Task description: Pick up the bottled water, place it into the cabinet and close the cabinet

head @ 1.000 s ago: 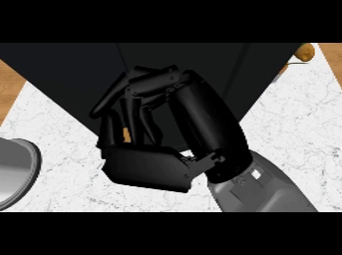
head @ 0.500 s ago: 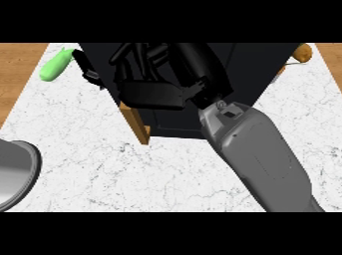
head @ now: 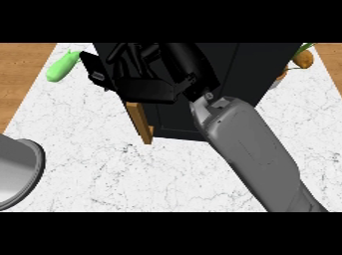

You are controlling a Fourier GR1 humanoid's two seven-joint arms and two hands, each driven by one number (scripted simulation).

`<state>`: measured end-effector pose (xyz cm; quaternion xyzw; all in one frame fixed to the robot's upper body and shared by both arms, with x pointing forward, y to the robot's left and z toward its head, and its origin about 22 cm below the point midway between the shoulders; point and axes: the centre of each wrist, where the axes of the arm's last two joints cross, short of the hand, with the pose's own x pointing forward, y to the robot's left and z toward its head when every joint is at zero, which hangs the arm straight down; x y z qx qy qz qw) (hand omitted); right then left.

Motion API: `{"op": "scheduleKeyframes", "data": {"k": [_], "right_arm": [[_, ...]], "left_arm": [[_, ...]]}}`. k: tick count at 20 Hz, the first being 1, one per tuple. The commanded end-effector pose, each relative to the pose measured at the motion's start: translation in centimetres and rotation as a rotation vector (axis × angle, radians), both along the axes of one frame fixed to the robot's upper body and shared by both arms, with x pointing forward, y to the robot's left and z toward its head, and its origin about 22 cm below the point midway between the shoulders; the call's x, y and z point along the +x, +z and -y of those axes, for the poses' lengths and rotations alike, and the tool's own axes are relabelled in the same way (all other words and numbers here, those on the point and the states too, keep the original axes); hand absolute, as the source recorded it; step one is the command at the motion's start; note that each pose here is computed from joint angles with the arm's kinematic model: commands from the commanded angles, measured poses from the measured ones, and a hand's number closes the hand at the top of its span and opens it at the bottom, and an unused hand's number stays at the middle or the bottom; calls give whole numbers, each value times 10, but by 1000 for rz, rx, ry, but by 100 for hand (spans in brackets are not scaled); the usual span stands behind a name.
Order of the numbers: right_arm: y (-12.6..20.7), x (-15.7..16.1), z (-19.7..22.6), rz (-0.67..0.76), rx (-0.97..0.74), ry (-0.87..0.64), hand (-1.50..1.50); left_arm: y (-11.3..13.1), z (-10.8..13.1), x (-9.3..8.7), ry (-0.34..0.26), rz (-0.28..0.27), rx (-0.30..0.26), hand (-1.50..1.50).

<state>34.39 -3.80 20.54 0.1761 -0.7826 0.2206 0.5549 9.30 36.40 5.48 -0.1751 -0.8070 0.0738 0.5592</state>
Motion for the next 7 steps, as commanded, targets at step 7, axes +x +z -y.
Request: {"op": "scheduleKeyframes", "data": {"k": [7], "right_arm": [[-39, 47, 39, -112, -52, -198, 150]], "left_arm": [[4, 1, 12, -29, 9, -3, 150]]}}
